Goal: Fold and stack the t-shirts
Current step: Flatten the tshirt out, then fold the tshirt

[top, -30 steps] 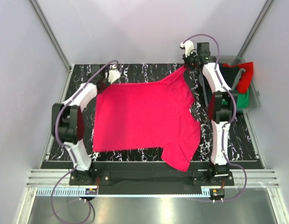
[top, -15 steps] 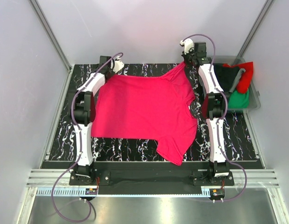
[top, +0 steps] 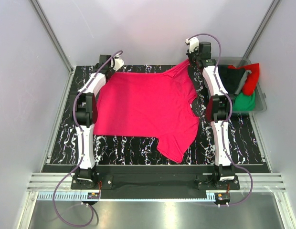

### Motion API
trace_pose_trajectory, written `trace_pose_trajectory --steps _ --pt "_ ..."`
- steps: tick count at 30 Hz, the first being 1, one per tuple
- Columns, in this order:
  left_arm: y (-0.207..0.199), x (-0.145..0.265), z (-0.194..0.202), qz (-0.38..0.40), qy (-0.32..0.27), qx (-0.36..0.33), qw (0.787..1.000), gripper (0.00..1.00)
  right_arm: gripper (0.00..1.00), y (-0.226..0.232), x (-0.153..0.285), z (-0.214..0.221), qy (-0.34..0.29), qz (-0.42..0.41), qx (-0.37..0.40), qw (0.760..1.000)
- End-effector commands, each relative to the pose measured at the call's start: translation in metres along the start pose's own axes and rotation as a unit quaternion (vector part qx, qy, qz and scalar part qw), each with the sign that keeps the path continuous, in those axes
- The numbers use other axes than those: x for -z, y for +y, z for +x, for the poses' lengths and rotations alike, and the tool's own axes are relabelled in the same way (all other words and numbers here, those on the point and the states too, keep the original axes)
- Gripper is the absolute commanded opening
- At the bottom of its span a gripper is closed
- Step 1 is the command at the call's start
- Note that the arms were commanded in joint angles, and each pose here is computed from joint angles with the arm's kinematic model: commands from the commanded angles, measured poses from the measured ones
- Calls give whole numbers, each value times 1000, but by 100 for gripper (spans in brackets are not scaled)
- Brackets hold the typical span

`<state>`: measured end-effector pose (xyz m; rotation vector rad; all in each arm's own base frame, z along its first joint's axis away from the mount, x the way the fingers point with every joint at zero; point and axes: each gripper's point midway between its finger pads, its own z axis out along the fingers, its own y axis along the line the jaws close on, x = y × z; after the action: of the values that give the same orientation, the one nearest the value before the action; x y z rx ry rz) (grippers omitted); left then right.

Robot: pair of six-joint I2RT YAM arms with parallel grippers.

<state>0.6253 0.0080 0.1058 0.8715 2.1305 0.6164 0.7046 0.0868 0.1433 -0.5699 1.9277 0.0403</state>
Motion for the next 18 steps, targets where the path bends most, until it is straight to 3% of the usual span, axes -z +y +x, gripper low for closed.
trace_pose_trajectory --steps 1,10,18 --pt "46 25 -22 -63 -35 22 997 0 0 -6 20 -77 -92 18 17 995" --pt "45 35 -18 -56 -33 21 998 0 0 24 23 -76 -75 -8 48 996" --pt "34 54 -7 -37 -29 7 999 0 0 29 67 -74 -33 -12 53 998"
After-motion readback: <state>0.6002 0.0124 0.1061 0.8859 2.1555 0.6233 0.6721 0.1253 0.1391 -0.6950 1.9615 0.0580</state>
